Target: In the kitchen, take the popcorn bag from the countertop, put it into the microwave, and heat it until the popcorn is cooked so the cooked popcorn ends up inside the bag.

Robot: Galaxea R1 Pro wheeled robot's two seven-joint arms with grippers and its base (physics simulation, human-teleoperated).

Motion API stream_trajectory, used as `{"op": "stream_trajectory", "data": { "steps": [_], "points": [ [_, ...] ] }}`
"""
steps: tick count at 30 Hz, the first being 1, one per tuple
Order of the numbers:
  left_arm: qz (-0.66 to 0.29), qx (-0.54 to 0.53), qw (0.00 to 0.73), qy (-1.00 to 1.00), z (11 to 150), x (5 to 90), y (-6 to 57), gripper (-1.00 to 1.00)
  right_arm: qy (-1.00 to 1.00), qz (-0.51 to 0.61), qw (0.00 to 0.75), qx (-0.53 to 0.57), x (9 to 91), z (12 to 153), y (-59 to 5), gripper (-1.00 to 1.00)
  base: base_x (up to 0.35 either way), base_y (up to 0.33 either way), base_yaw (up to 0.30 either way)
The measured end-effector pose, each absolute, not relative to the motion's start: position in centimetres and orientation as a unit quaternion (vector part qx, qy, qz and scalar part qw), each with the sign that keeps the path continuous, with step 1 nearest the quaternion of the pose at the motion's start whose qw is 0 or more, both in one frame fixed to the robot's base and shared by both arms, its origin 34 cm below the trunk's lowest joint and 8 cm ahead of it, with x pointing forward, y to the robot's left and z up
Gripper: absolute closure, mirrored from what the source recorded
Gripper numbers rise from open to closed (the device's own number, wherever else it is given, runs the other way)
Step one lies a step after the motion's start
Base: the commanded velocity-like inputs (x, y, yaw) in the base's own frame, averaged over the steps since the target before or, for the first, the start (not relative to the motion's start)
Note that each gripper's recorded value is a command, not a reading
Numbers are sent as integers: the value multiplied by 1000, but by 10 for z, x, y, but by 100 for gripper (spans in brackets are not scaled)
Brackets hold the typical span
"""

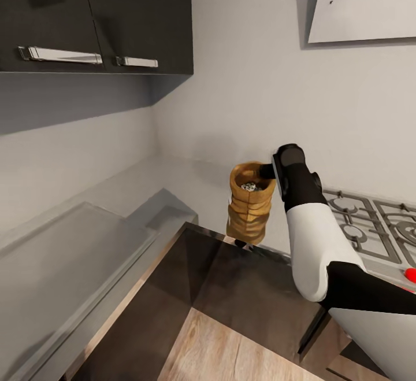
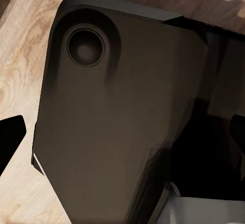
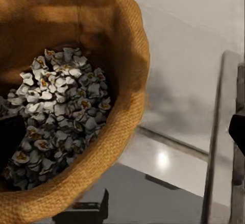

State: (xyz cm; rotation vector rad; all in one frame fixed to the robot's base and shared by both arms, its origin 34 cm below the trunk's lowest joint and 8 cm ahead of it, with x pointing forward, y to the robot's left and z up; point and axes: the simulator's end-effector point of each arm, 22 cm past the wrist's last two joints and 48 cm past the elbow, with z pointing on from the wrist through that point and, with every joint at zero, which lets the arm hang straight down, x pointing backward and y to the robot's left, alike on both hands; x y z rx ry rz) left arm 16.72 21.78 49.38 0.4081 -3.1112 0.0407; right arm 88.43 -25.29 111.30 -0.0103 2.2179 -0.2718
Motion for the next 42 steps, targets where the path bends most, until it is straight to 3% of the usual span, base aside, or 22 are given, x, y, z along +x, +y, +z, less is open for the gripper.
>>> {"op": "stream_trajectory", "data": {
  "steps": [42],
  "points": [
    [12,130,2,-991,494,167,218,-100,912,-95,396,47,877,1072,-267,-100,0,0,25]
  ]
}}
